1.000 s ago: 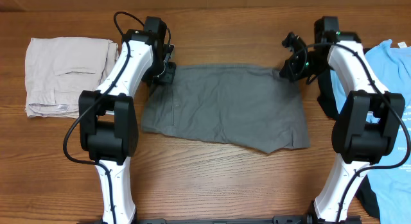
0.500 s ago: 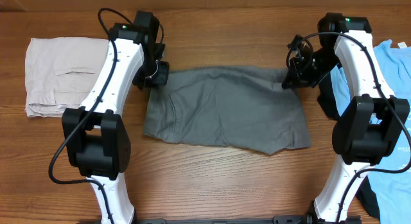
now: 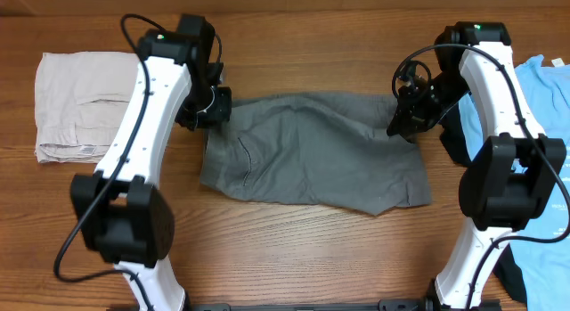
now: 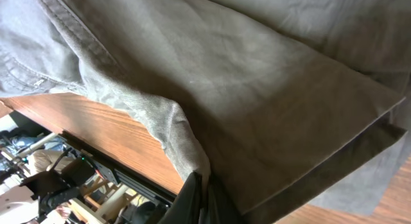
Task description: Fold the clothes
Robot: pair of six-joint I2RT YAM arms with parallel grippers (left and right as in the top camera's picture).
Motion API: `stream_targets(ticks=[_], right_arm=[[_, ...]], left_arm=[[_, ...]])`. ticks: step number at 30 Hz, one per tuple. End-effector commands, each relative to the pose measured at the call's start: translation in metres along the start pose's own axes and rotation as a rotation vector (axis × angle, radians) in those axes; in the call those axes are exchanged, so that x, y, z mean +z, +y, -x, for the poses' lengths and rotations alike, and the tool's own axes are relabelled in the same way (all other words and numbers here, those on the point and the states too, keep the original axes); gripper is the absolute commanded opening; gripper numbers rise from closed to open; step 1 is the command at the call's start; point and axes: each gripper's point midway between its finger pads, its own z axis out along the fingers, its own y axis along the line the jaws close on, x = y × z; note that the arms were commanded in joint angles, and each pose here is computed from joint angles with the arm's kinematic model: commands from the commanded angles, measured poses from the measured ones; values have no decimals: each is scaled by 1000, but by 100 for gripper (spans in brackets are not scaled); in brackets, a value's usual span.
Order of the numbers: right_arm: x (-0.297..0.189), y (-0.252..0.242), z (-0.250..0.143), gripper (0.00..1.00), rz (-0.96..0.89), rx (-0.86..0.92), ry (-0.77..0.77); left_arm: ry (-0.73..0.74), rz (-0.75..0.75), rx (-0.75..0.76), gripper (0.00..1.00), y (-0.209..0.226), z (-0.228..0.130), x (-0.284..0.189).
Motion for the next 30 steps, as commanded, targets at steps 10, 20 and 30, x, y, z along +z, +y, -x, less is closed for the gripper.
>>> stream_targets(ticks=[10, 20, 30], right_arm=[[-9, -7, -62, 4, -134, 162, -99], [55, -58, -116, 4, -259, 410, -36], [80, -74, -112, 4, -265, 451, -70]], left_arm=[[23, -2, -62, 4, -32, -75, -4], [159, 64, -179, 4, -7, -128, 68], [158, 71, -212, 4, 2, -141, 105]])
